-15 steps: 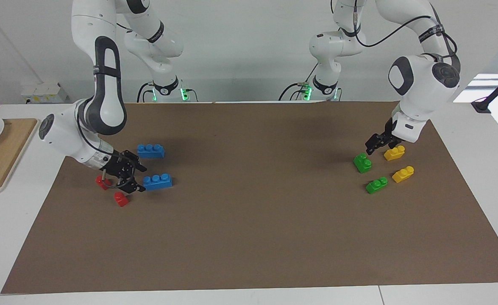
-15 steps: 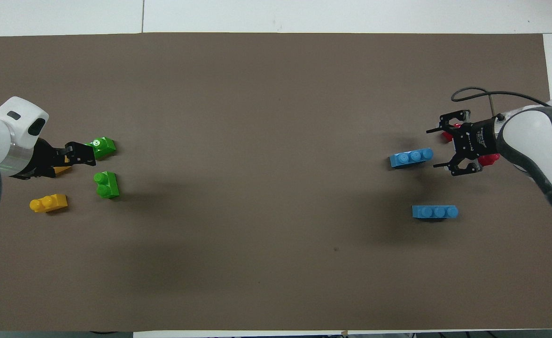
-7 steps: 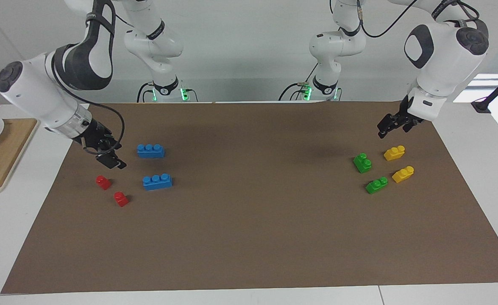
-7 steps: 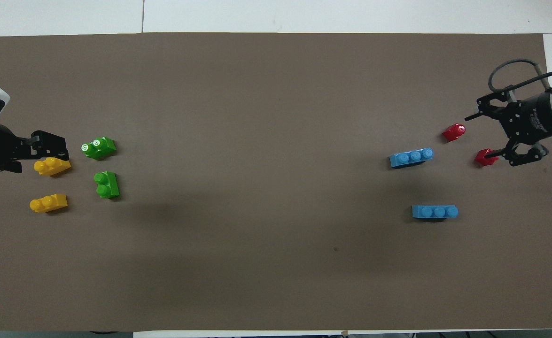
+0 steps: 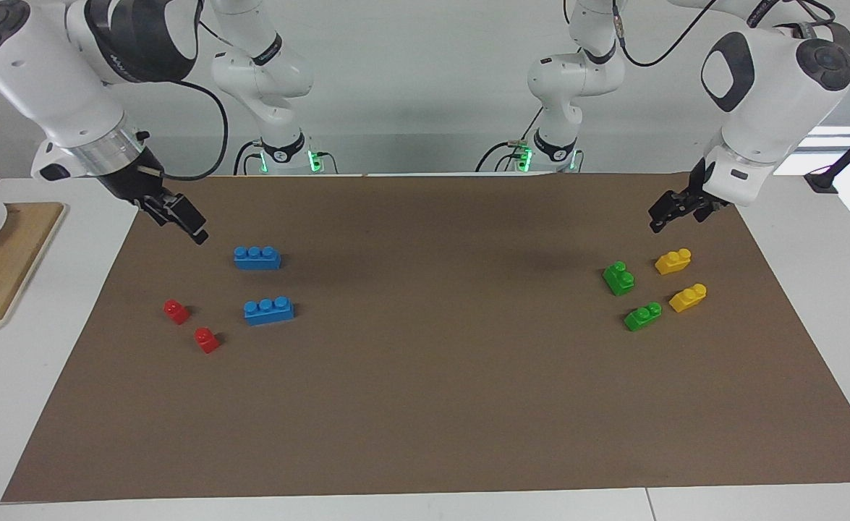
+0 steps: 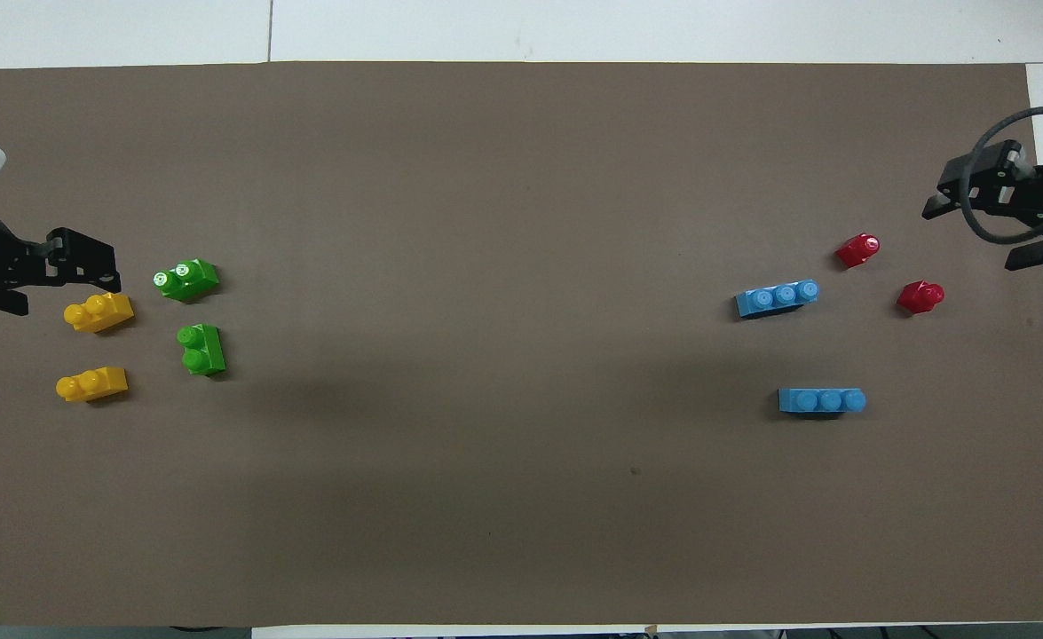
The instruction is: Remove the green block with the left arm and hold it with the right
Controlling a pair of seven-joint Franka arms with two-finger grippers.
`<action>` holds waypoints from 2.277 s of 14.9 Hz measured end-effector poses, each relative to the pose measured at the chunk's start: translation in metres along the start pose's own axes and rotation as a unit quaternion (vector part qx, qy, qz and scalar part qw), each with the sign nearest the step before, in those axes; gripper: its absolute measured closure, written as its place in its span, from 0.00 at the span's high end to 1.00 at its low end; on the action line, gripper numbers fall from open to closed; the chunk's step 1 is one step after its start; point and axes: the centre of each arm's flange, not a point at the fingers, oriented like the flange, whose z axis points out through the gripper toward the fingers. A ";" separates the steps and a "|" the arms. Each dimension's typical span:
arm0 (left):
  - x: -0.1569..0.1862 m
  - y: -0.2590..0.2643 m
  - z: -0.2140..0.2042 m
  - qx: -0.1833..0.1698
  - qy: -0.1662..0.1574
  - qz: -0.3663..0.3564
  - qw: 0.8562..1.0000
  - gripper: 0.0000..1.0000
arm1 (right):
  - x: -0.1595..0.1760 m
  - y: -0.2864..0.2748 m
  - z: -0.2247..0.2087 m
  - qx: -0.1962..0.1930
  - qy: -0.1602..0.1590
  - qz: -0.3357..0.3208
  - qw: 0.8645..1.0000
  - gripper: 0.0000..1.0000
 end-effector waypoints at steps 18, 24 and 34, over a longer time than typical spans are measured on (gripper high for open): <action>-0.011 0.019 -0.036 -0.004 0.032 0.018 0.999 1.00 | -0.006 -0.001 -0.016 -0.045 0.012 -0.166 0.985 1.00; -0.011 0.012 -0.037 -0.001 0.031 0.038 0.999 1.00 | -0.007 -0.002 -0.015 -0.045 0.011 -0.167 0.985 1.00; -0.010 0.007 -0.043 -0.001 0.037 0.050 0.998 1.00 | -0.007 -0.002 -0.015 -0.045 0.011 -0.167 0.985 1.00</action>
